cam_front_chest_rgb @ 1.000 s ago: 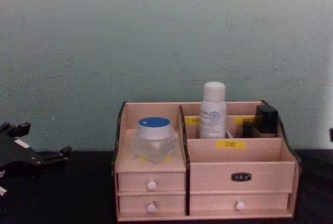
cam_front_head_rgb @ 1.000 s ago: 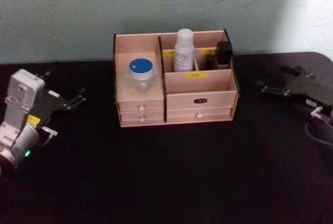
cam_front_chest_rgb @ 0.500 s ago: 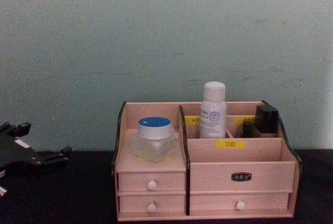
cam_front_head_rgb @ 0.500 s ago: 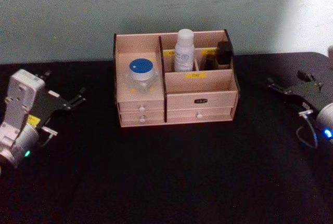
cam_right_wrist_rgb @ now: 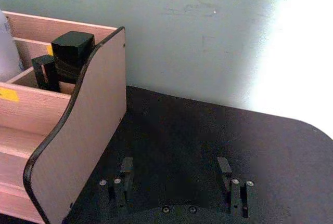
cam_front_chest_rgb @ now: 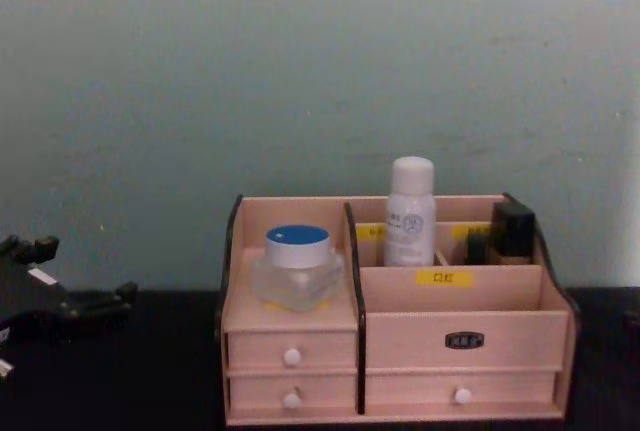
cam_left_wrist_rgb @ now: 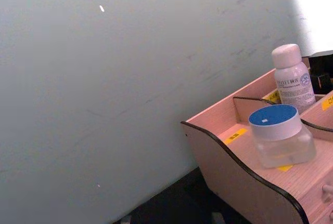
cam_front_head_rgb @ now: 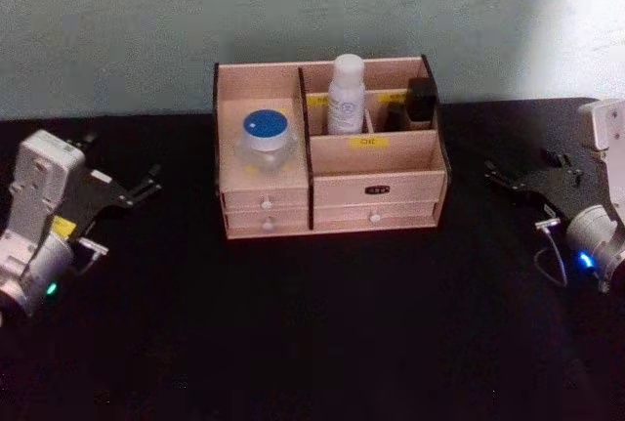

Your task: Pick up the facial cleanser and watermelon frost from the table and place them into the tiered storage box.

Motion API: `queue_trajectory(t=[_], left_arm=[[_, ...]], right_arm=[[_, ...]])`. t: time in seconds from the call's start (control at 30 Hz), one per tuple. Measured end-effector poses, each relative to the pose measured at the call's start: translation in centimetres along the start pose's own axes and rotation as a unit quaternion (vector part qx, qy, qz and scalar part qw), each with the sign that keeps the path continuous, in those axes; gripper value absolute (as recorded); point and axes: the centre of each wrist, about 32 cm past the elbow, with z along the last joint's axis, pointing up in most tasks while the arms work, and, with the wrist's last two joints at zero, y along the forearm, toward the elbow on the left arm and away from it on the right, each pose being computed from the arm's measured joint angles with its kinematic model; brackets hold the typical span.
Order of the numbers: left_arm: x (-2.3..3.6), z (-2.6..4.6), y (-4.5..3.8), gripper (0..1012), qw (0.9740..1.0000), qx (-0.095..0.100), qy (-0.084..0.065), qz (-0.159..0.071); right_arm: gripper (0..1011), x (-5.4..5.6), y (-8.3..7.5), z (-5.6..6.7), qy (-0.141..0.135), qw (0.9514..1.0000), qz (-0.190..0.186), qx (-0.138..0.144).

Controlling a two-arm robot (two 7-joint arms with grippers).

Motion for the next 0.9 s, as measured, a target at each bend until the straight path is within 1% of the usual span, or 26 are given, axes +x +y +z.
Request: queue_trajectory(t=[0.9], left_arm=[[0.00,0.00,0.00,1001,1.0000,0.000,0.000,0.000]], right_arm=[[1000,-0.06,-0.07,0.03,-0.001,1.0000,0.000,-0.001]])
